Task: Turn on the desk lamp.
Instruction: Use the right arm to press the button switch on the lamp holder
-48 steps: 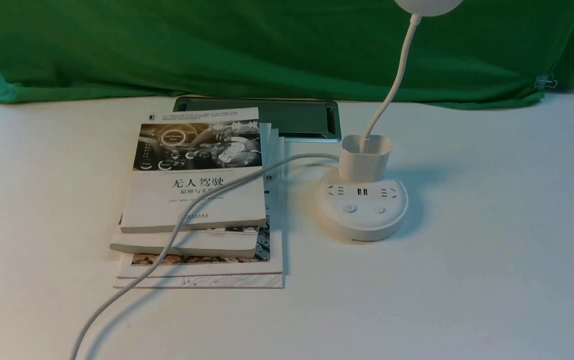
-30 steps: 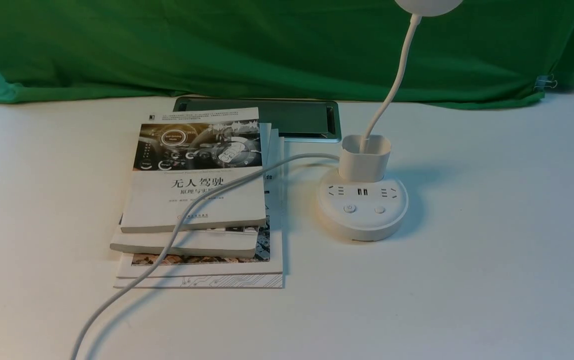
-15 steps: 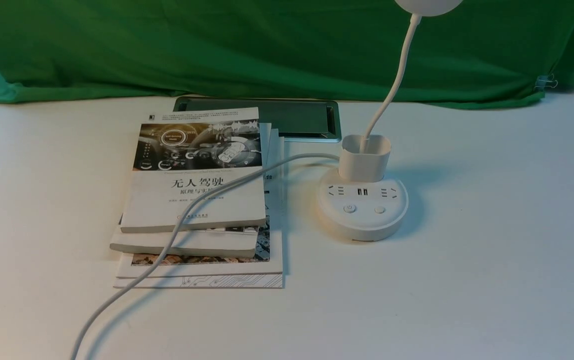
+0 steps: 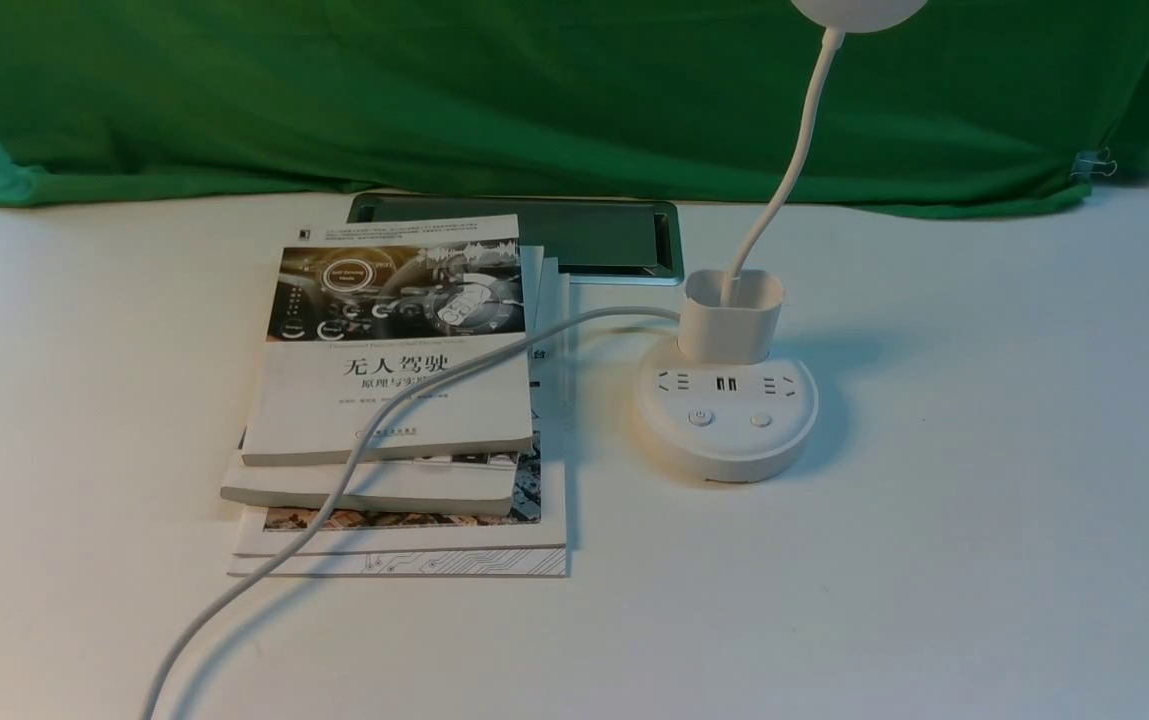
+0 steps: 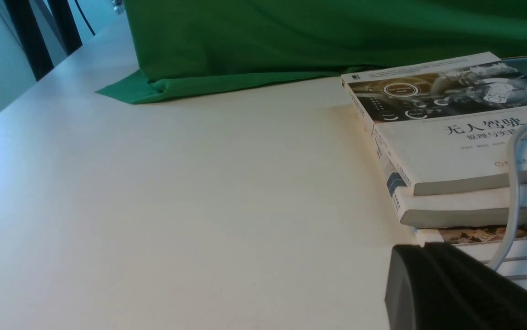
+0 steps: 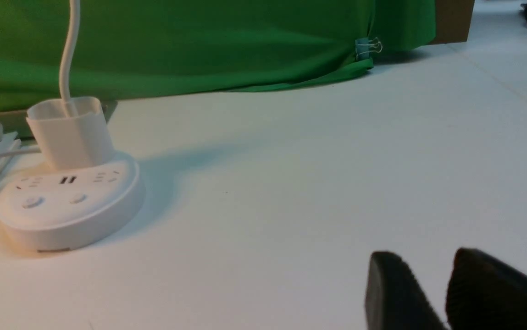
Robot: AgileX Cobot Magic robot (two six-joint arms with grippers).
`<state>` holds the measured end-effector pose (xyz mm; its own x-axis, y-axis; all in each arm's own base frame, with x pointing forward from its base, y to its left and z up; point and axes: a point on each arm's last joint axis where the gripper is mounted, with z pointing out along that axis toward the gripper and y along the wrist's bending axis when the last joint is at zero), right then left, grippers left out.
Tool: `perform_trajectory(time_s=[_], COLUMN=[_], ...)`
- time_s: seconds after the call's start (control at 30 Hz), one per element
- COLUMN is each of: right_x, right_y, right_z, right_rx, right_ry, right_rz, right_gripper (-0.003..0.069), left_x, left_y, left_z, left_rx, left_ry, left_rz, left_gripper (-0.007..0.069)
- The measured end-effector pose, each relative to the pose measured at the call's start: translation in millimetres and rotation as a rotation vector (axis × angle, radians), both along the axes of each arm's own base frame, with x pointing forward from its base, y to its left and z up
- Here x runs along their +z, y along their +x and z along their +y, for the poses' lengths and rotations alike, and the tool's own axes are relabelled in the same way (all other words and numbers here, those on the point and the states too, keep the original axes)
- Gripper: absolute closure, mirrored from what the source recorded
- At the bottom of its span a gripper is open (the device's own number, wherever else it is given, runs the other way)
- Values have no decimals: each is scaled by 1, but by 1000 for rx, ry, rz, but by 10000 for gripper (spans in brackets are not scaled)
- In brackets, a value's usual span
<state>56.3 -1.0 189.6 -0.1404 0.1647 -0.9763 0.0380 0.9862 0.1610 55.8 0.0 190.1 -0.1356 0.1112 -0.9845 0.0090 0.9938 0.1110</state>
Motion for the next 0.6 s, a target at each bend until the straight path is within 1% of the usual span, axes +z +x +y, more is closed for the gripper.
perform_trajectory(time_s=[0.1,0.13,0.17,0.2,0.23,0.27,0.3,0.33,0.4,0.5,0.6], right_x=[0,0,0,0,0,0,0,0,-1,0,5], right_y=[0,0,0,0,0,0,0,0,0,0,1], right_z=[2,3,3,4,4,4,5,5,5,5,4], right_rx=[-23,-39,-41,-62,-78,-81,-94,-100,-105,-90,-66], right_ry=[280,466,493,696,853,874,987,1029,1039,961,871], right_rz=[-2,-1,-1,1,4,4,6,8,21,6,-46], right_gripper=[418,418,418,418,418,418,418,418,418,418,418], left_x=[0,0,0,0,0,0,0,0,0,0,0], left_y=[0,0,0,0,0,0,0,0,0,0,0], left_z=[0,0,0,0,0,0,0,0,0,0,0], left_rx=[0,0,0,0,0,0,0,0,0,0,0], left_ry=[0,0,0,0,0,0,0,0,0,0,0], left_rz=[0,0,0,0,0,0,0,0,0,0,0], left_gripper=[604,604,604,604,604,604,604,604,604,604,604])
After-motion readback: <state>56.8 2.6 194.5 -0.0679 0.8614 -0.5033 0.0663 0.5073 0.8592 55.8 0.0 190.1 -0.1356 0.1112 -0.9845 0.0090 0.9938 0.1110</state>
